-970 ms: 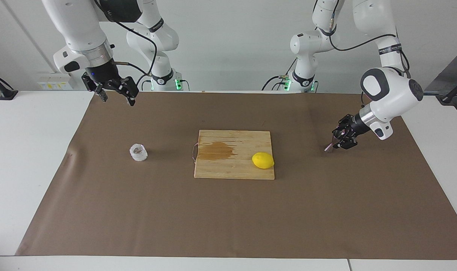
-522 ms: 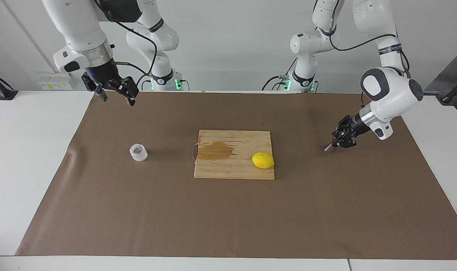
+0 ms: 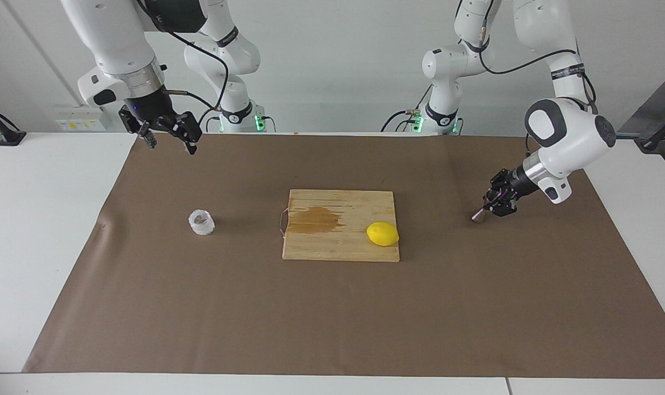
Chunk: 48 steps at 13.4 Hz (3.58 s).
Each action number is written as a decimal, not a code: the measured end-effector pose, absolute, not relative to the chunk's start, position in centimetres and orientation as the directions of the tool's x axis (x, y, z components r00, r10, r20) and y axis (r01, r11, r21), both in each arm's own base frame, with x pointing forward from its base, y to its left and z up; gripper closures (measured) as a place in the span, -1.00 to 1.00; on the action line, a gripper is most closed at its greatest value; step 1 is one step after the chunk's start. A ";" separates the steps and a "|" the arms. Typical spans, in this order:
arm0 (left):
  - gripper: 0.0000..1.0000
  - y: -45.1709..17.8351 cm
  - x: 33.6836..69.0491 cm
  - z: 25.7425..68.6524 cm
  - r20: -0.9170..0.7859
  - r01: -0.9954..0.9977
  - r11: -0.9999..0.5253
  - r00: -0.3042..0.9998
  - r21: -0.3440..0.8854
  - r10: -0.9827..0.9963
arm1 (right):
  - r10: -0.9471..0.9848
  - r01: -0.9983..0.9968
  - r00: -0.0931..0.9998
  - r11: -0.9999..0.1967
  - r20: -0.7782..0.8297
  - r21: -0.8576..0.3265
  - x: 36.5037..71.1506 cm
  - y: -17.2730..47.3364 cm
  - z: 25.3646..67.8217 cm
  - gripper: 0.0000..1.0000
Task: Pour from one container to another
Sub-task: 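Lower the left gripper around the metal cup and close it, then lift the metal cup with the left gripper over the wooden board, then tilt the metal cup with the left gripper to pour onto the board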
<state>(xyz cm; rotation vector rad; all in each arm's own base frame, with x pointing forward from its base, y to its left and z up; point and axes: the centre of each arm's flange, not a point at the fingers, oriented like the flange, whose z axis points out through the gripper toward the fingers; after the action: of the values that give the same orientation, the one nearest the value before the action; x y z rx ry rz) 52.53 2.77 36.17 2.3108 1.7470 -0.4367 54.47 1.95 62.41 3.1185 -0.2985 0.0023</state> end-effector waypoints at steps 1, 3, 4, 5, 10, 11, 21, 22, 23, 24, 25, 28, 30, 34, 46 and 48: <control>0.29 2.7 52.6 36.3 -0.360 0.961 -0.276 0.254 -0.011 0.898 | -0.190 -0.190 0.982 -0.982 0.002 0.009 54.5 1.9 62.4 -1.00; 0.29 2.5 52.9 37.3 -0.370 0.958 -0.285 0.258 -0.017 0.892 | -0.190 -0.190 0.982 -0.982 0.002 0.009 54.5 1.9 62.4 -1.00; 0.29 2.3 53.2 38.2 -0.374 0.957 -0.288 0.260 -0.019 0.890 | -0.190 -0.190 0.982 -0.982 0.002 0.009 54.5 1.9 62.4 -1.00; 0.29 1.8 53.5 39.1 -0.376 0.956 -0.293 0.265 -0.021 0.888 | -0.190 -0.190 0.982 -0.982 0.002 0.009 54.5 1.9 62.4 -1.00; 0.29 -5.9 55.1 44.4 -0.312 0.964 -0.250 0.210 -0.094 0.926 | -0.190 -0.190 0.982 -0.982 0.002 0.009 54.5 1.9 62.4 -1.00; 0.29 -7.8 55.4 45.2 -0.301 0.968 -0.228 0.187 -0.105 0.935 | -0.190 -0.190 0.982 -0.982 0.002 0.009 54.5 1.9 62.4 -1.00; 0.29 -30.4 54.7 49.8 -0.269 0.980 -0.126 0.081 -0.155 0.960 | -0.190 -0.190 0.982 -0.982 0.002 0.009 54.5 1.9 62.4 -1.00; 0.29 -32.6 54.3 49.8 -0.270 0.981 -0.116 0.070 -0.158 0.960 | -0.190 -0.190 0.982 -0.982 0.002 0.009 54.5 1.9 62.4 -1.00; 0.29 -34.7 54.0 49.5 -0.276 0.982 -0.109 0.062 -0.157 0.959 | -0.190 -0.190 0.982 -0.982 0.002 0.009 54.5 1.9 62.4 -1.00; 0.29 -36.8 53.5 49.0 -0.285 0.983 -0.104 0.056 -0.154 0.957 | -0.190 -0.190 0.982 -0.982 0.002 0.009 54.5 1.9 62.4 -1.00; 0.29 -38.6 53.1 48.3 -0.293 0.984 -0.097 0.050 -0.150 0.955 | -0.190 -0.190 0.982 -0.982 0.002 0.009 54.5 1.9 62.4 -1.00; 0.29 -42.2 52.4 46.2 -0.308 0.987 -0.074 0.028 -0.139 0.951 | -0.190 -0.190 0.982 -0.982 0.002 0.009 54.5 1.9 62.4 -1.00; 0.29 -44.0 52.2 44.8 -0.324 0.990 -0.067 0.022 -0.128 0.946 | -0.190 -0.190 0.982 -0.982 0.002 0.009 54.5 2.0 62.4 -1.00; 0.29 -47.3 51.1 42.8 -0.351 0.993 -0.072 0.033 -0.098 0.936 | -0.150 -0.150 0.989 -0.989 0.001 0.009 54.5 2.0 62.4 -1.00; 0.29 -49.6 47.5 37.4 -0.337 0.992 -0.088 0.051 -0.093 0.940 | -0.133 -0.133 0.991 -0.991 -0.001 0.009 54.4 2.6 62.3 -1.00; 0.29 -49.8 47.4 37.3 -0.338 0.992 -0.090 0.054 -0.090 0.939 | -0.130 -0.130 0.992 -0.991 -0.001 0.009 54.4 2.8 62.3 -1.00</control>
<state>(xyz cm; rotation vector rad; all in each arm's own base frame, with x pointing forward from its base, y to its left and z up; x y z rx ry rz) 47.36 -49.78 37.35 2.1528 1.9984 -0.4688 54.43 2.76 62.30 3.1258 -0.2040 -0.0024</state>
